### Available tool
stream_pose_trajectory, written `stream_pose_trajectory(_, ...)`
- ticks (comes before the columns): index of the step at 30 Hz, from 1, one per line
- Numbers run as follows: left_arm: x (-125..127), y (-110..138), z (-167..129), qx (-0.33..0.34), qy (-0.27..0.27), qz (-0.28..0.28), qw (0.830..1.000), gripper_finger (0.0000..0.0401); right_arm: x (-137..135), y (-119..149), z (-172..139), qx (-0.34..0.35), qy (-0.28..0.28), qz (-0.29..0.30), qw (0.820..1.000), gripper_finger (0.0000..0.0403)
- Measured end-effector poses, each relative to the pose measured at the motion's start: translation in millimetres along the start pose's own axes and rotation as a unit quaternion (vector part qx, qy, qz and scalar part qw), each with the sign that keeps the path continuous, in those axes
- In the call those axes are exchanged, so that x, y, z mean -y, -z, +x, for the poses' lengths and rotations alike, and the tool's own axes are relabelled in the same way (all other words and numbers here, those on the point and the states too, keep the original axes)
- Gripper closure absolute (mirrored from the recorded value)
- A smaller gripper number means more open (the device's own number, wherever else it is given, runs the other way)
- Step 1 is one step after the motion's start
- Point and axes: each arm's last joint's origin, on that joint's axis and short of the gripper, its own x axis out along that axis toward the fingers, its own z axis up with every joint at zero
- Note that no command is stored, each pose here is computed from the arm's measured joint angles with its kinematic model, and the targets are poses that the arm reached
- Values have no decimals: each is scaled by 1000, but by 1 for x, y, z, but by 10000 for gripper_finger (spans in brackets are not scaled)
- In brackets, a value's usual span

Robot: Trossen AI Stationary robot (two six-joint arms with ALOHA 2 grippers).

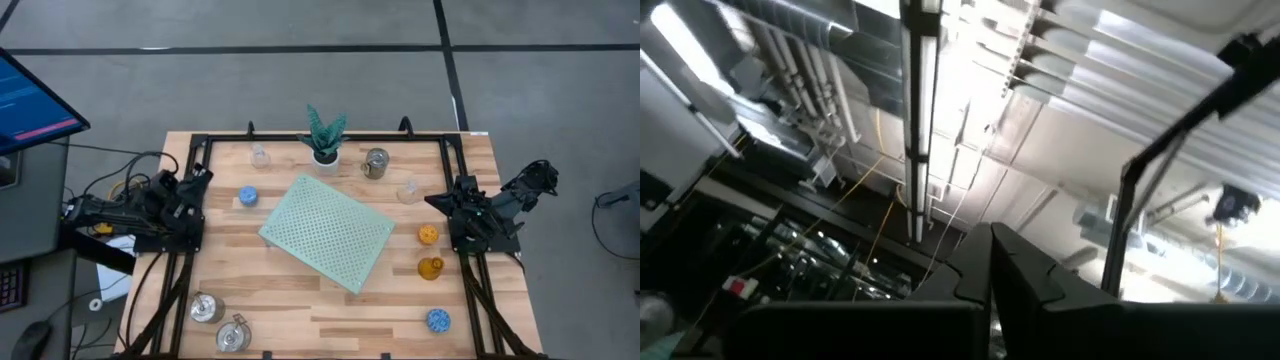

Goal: Pick & Place candle stick holders
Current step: Put the top silver scented candle on the shelf

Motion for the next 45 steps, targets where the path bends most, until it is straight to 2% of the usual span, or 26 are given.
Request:
stream_pose_trajectory(14,5,18,38,-81,-37,-59,994,393,-1,-2,0,8,-4,11,1000,403)
stream_pose_trajectory(20,8,6,35,-51,-24,-51,997,393,-4,-6,0,21,-14,30,999,403)
stream_pose_trajectory(26,11,-7,31,-27,-16,-32,999,393,-3,-8,0,45,7,36,998,394)
stream_pose_trajectory(30,9,-6,27,-49,-26,-24,998,393,-8,-16,-1,78,-2,10,997,350)
stream_pose_trajectory(35,9,-13,21,-45,-25,-25,998,393,-17,-35,-5,148,6,-36,988,269)
stream_pose_trajectory(41,9,-20,11,-48,-26,-24,998,393,-27,-63,-11,186,76,-92,975,164)
stream_pose_trajectory(45,8,-24,6,-52,-27,-23,998,393,-39,-83,-13,183,142,-135,964,122)
